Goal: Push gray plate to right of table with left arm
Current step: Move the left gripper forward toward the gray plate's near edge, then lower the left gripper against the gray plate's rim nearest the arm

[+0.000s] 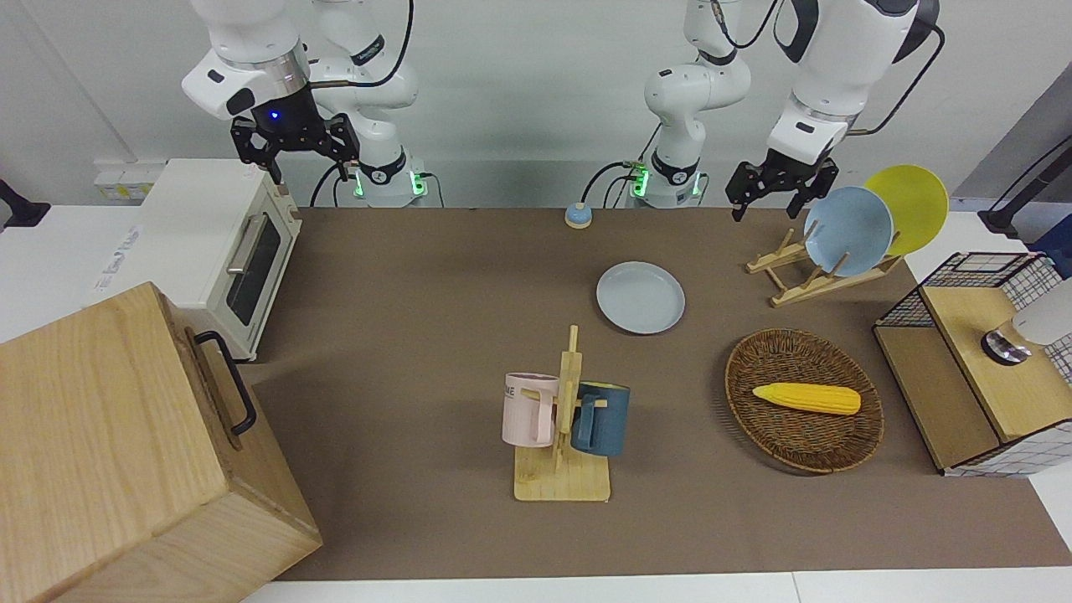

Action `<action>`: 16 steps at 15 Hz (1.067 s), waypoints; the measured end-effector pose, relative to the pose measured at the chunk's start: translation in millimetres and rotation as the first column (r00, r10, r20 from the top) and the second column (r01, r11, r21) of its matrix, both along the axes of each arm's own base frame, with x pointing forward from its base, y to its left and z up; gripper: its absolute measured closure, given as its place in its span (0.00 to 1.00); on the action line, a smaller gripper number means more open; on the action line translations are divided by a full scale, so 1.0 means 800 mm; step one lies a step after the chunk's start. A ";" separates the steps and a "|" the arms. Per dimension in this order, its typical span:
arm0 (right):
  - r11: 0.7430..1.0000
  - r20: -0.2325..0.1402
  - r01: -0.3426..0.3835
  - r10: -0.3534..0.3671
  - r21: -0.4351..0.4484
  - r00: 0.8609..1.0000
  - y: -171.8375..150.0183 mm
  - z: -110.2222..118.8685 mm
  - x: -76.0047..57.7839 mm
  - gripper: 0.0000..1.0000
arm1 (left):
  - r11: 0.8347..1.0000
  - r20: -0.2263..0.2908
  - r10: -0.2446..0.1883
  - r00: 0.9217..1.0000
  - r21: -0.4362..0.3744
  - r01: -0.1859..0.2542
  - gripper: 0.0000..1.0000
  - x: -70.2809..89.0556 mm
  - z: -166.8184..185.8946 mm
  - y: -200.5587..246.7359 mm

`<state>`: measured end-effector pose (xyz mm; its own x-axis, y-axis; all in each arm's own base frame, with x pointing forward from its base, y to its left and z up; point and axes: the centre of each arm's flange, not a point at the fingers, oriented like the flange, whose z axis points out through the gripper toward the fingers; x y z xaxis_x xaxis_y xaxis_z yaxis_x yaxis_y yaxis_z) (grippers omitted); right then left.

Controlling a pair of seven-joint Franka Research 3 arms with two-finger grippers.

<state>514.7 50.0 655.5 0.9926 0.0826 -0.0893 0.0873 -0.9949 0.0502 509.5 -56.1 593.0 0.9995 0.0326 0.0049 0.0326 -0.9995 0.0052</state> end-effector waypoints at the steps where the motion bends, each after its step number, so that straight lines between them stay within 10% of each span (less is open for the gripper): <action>1: 1.000 0.000 0.000 0.000 0.000 1.000 0.000 0.000 0.000 0.00 | 1.000 -0.008 0.000 1.000 -0.001 0.000 0.00 0.002 -0.006 0.000; 16: 1.000 0.000 0.000 0.000 0.000 1.000 0.000 0.000 0.000 0.00 | 1.000 -0.093 0.005 0.996 -0.010 -0.006 0.00 0.005 -0.188 0.005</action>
